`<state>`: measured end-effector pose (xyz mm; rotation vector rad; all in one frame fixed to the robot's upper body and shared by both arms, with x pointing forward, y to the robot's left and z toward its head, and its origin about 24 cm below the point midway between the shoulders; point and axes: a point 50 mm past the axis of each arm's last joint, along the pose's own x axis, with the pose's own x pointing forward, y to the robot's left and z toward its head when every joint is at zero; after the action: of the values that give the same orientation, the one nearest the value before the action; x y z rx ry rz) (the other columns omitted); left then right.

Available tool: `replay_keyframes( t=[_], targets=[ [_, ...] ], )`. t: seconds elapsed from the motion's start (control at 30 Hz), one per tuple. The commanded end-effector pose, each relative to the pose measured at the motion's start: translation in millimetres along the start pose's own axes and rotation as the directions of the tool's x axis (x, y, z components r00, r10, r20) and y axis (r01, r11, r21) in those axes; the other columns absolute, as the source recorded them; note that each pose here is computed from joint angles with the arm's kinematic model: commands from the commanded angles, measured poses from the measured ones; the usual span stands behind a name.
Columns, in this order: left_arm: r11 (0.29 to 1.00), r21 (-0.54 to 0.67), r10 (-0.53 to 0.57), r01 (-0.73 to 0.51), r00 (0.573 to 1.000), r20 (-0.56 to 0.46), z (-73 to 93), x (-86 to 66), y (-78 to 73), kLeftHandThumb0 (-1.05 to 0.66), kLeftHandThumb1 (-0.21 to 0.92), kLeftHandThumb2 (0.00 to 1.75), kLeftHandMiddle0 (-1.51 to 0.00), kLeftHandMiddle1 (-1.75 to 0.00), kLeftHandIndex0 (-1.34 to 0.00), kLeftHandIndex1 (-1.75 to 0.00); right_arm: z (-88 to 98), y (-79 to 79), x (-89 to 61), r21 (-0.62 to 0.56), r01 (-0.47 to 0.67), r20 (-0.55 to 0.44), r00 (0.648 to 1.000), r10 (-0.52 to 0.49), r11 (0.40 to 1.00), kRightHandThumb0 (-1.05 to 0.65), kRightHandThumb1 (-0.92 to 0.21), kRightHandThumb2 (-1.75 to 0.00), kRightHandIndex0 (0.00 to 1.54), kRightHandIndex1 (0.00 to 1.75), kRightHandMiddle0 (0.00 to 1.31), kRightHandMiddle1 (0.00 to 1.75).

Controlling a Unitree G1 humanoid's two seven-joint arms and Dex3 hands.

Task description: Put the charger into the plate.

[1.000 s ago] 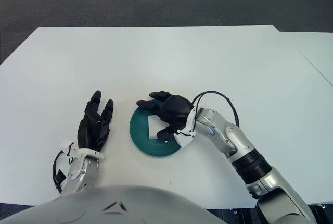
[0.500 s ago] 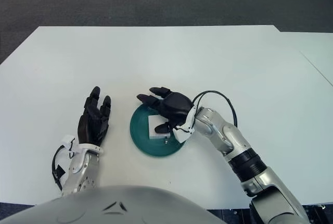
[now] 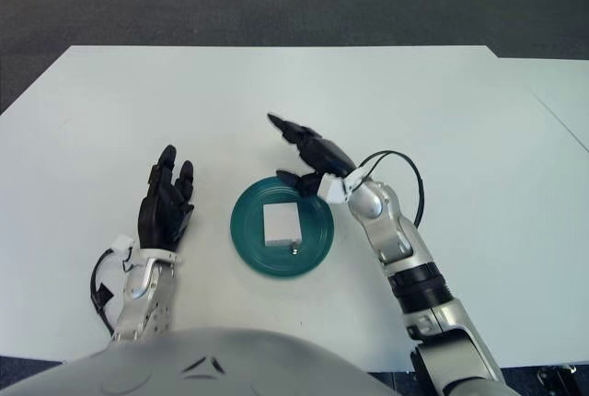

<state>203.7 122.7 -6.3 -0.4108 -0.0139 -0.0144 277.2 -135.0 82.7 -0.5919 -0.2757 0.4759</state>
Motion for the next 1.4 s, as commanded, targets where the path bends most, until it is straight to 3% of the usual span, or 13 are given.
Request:
replay_keyframes(
  t=[0.0,0.2,0.27,0.37,0.47,0.87,1.1,1.37],
  targets=[
    [0.999,0.02,-0.023,0.024,0.999,-0.048,-15.8,0.7,5.2,-0.9,0.92,1.01,-0.1,0.0,0.0,-0.25,-28.2,-10.8,0.2,0.152,0.186,-0.083,0.981,-0.175,0.971,-1.05,-0.92,-0.97,0.03,0.01,0.09,0.05],
    [0.999,0.002,-0.045,0.045,0.998,-0.043,-19.9,14.2,7.4,-0.95,0.92,1.03,-0.07,0.0,0.0,-0.2,-48.5,-8.8,1.2,0.4,0.362,-0.16,0.932,-0.324,0.842,-1.05,-0.92,-0.99,0.03,0.01,0.14,0.09],
    [0.999,0.002,-0.047,0.047,0.998,-0.048,-20.7,18.9,9.2,-0.96,0.92,1.04,-0.07,0.0,0.0,-0.19,-62.8,-3.9,-7.5,0.452,0.41,-0.221,0.912,-0.346,0.793,-1.04,-0.92,-1.0,0.06,0.0,0.07,0.27],
    [0.998,0.014,-0.055,0.056,0.997,-0.046,-20.3,25.6,12.2,-0.97,0.92,1.06,-0.05,0.0,0.0,-0.18,-83.0,4.3,-21.0,0.514,0.478,-0.311,0.878,-0.364,0.712,-1.0,-0.92,-1.01,0.09,0.01,0.02,0.41],
    [0.997,0.037,-0.072,0.073,0.997,-0.036,-18.8,34.1,14.5,-0.97,0.92,1.07,-0.04,0.0,0.0,-0.18,-89.0,4.9,-16.3,0.548,0.508,-0.348,0.861,-0.372,0.665,-0.96,-0.92,-1.02,0.11,0.01,0.01,0.46],
    [0.992,0.067,-0.105,0.107,0.994,-0.032,-19.3,52.0,22.6,-0.96,0.92,1.1,-0.02,0.0,0.0,-0.17,-100.9,19.7,-10.5,0.562,0.508,-0.392,0.858,-0.331,0.652,-0.91,-0.92,-1.0,0.14,0.02,0.0,0.46],
    [0.993,0.049,-0.104,0.105,0.994,-0.022,-18.2,56.5,22.1,-0.95,0.92,1.1,-0.02,0.0,0.0,-0.19,-104.5,17.9,-10.1,0.561,0.506,-0.395,0.859,-0.325,0.655,-0.91,-0.92,-1.0,0.14,0.01,0.0,0.44],
    [0.998,0.009,-0.068,0.069,0.998,-0.015,-13.2,47.9,29.9,-0.95,0.92,1.08,-0.02,0.0,0.0,-0.21,-103.0,20.6,-11.2,0.568,0.516,-0.39,0.855,-0.341,0.641,-0.91,-0.92,-0.99,0.16,0.01,0.0,0.43]
  ],
)
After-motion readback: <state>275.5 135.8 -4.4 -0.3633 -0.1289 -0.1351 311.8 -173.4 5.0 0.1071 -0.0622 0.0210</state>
